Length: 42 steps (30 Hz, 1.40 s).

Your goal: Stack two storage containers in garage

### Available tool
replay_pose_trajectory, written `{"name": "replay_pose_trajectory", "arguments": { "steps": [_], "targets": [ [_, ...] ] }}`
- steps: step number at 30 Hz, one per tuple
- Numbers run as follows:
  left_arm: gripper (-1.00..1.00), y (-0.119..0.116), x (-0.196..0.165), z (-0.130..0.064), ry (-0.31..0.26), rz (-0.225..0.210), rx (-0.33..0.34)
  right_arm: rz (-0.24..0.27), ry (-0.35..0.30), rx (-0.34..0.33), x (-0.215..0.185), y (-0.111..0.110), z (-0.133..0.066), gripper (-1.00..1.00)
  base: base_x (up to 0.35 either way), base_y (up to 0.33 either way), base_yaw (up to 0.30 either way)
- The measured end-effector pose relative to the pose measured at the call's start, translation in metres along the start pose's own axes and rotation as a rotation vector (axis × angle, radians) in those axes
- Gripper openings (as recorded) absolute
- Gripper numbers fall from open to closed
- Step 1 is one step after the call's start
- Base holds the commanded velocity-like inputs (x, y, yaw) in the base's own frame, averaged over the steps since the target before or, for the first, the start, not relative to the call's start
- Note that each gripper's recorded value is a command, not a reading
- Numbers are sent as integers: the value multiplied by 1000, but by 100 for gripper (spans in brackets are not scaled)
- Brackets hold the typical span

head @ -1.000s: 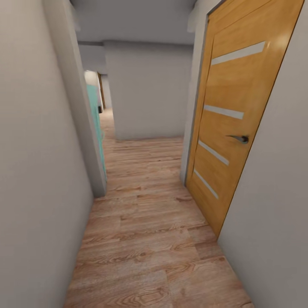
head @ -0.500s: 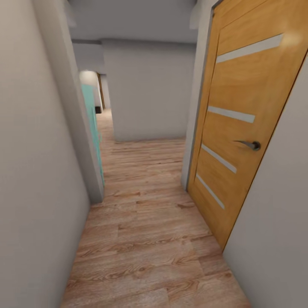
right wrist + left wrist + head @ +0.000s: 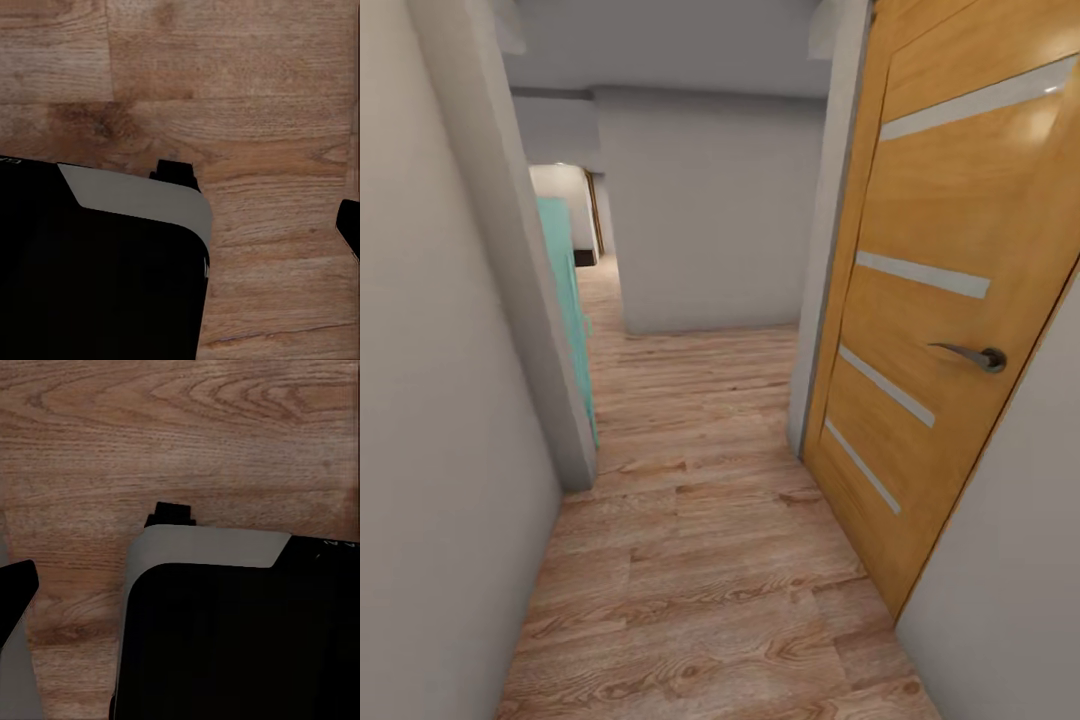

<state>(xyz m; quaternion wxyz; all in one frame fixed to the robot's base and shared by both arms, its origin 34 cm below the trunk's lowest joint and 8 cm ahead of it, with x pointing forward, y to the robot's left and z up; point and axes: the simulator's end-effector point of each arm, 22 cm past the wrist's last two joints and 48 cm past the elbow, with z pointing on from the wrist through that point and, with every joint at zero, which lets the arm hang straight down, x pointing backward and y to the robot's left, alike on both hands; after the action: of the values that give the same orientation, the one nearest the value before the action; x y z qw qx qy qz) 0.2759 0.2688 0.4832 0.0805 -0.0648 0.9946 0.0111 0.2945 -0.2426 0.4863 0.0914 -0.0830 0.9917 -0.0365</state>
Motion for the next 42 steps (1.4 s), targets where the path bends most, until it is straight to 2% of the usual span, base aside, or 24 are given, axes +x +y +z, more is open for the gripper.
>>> {"name": "replay_pose_trajectory", "arguments": {
  "steps": [42],
  "targets": [
    [100, 0, 0, 0, 0, 0, -1, -2, 0, 0, 0, 0, 0, 100, 321, 0, 0]
  ]
}}
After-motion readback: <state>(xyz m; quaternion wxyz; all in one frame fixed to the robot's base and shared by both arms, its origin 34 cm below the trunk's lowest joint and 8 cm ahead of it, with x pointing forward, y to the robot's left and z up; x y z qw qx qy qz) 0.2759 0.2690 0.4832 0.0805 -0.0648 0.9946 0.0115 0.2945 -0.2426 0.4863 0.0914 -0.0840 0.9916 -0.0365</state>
